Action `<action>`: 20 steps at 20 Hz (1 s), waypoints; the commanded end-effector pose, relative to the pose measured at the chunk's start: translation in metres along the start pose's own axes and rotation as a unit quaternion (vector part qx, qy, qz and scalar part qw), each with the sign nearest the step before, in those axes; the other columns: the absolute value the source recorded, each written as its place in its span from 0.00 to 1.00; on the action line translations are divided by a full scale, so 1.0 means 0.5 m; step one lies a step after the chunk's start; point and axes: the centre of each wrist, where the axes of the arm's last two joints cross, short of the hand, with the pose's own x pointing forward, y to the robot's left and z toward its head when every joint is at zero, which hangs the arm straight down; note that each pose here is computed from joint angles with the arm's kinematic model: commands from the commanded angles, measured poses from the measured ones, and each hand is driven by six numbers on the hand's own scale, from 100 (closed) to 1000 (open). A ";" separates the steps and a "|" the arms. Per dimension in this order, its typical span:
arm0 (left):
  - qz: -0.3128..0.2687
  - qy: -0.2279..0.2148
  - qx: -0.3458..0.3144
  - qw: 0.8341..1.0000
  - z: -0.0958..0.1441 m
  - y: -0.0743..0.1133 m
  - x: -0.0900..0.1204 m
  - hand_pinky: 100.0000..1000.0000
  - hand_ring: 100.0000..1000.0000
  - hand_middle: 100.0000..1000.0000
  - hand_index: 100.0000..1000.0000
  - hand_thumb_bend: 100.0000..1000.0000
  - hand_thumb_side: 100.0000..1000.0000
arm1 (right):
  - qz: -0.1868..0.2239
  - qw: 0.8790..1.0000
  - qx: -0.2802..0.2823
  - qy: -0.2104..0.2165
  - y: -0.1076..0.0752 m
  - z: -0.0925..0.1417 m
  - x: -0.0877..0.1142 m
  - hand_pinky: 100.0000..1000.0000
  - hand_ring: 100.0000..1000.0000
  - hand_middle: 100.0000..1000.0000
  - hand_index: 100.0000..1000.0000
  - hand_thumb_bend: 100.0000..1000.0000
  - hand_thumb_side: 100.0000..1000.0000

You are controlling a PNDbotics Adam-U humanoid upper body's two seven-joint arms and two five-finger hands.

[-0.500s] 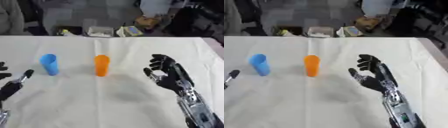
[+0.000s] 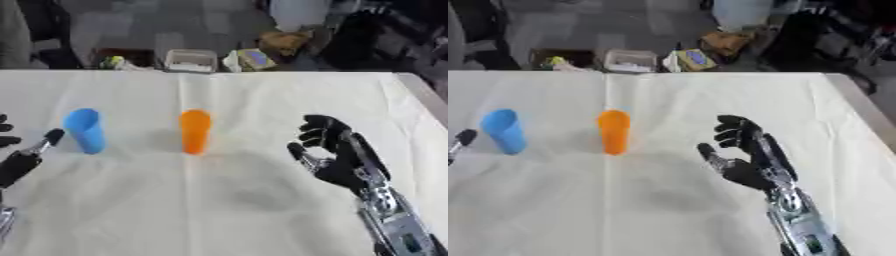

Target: Pour the contents of one cup into another cup.

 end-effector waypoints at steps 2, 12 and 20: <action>0.000 -0.031 0.006 0.999 -0.038 0.022 0.028 0.72 0.48 0.53 0.69 0.94 0.16 | 0.005 1.000 0.004 -0.023 -0.004 -0.015 0.022 0.63 0.63 0.61 0.78 0.41 0.20; -0.002 -0.049 -0.020 0.999 -0.064 0.010 0.049 0.73 0.48 0.54 0.71 0.95 0.18 | 0.007 0.999 0.009 -0.035 0.000 -0.025 0.033 0.62 0.63 0.60 0.78 0.40 0.21; -0.010 -0.039 -0.076 0.996 -0.061 -0.018 0.042 0.73 0.49 0.56 0.74 0.97 0.20 | 0.007 0.999 0.011 -0.034 0.001 -0.025 0.033 0.62 0.63 0.60 0.78 0.39 0.22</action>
